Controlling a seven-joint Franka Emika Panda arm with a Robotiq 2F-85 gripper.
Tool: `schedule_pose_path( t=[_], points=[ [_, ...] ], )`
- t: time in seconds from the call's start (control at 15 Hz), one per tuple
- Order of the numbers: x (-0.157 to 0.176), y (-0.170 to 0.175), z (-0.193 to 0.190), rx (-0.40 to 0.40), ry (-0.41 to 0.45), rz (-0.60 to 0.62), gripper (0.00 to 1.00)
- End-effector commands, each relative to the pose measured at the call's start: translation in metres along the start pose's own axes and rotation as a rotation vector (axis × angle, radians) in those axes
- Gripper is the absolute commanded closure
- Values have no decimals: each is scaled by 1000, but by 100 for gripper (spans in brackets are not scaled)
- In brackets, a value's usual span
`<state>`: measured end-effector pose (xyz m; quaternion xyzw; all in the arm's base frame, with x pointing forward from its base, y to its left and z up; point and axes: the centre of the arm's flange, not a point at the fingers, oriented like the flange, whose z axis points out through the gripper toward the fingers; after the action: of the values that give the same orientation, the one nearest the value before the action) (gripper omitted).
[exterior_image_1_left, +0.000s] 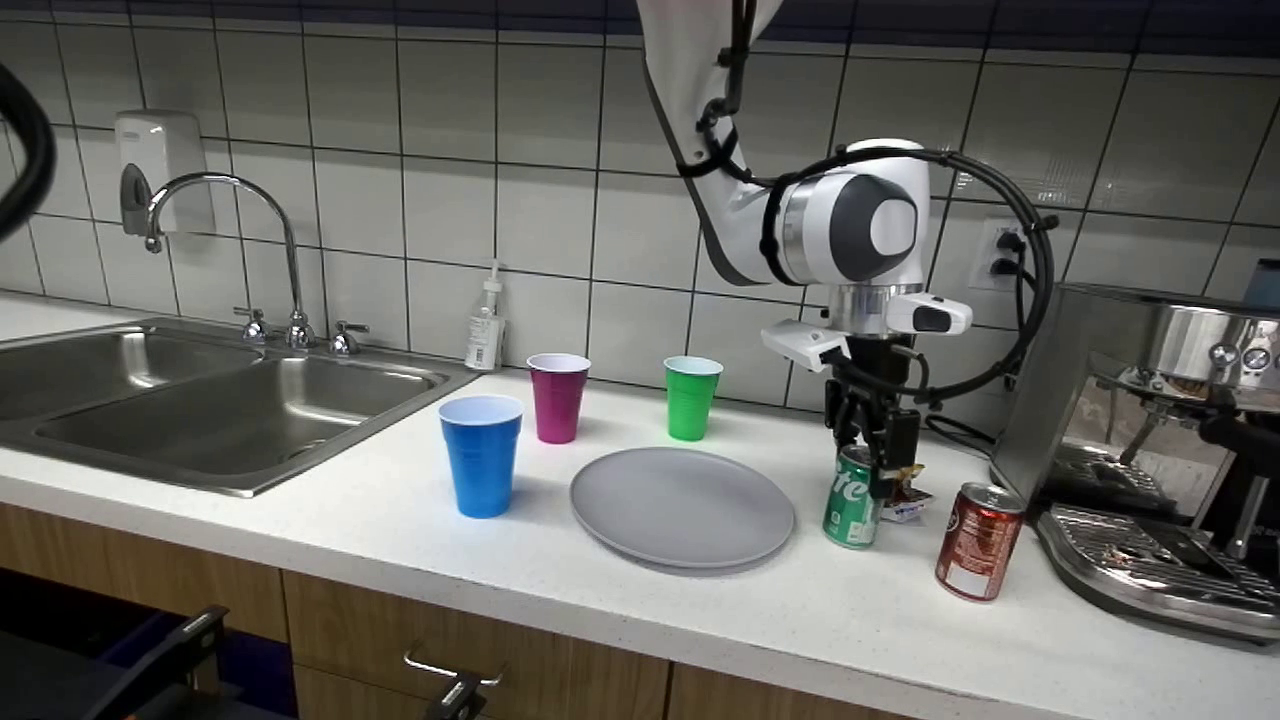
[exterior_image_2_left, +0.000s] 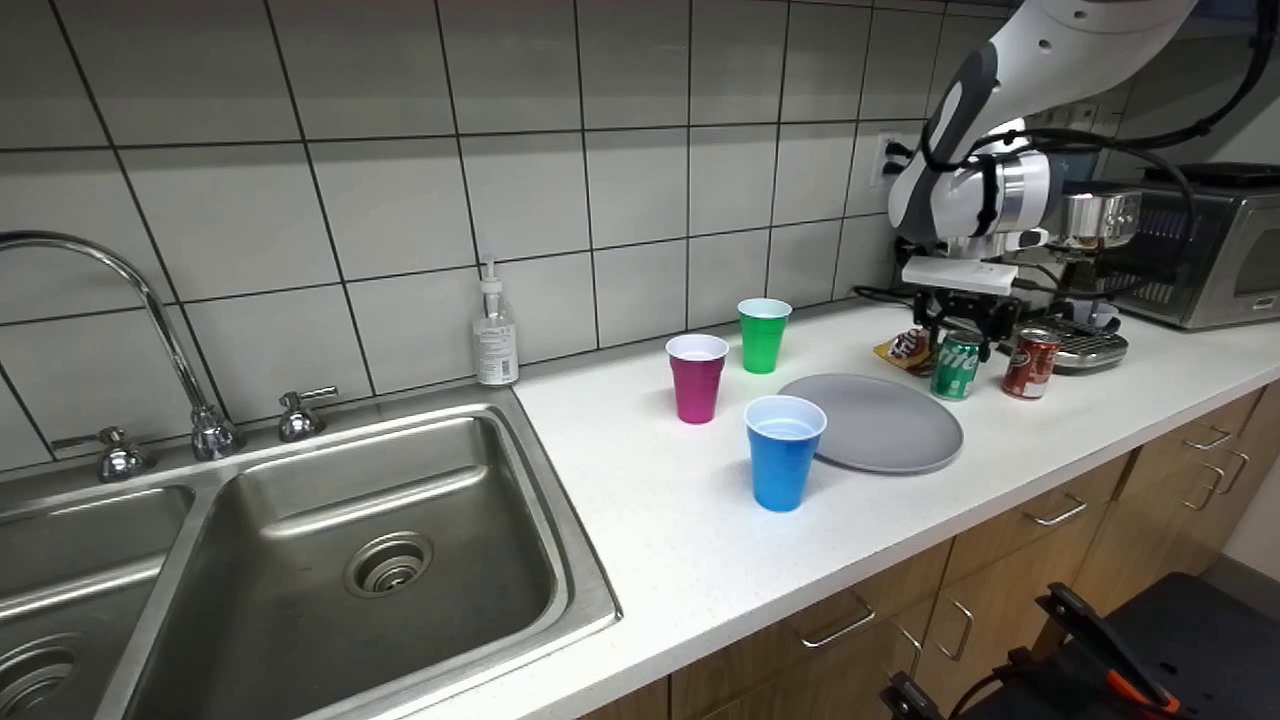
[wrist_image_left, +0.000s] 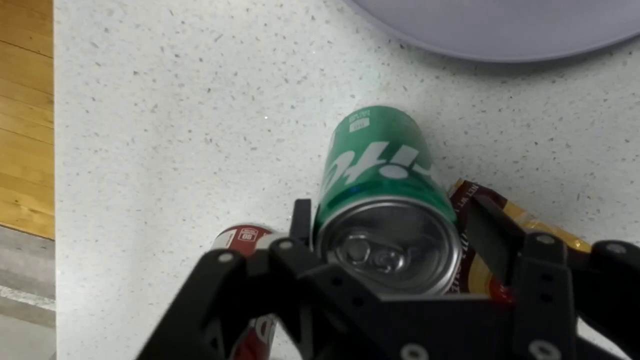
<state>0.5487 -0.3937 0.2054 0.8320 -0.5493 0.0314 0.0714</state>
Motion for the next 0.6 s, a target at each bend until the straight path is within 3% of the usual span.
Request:
schedule_pose_path(
  t=[0.0, 0.53],
  points=[
    [11, -3, -17, 5, -4, -5, 0],
    [0, -13, -56, 60, 29, -31, 0]
  ],
)
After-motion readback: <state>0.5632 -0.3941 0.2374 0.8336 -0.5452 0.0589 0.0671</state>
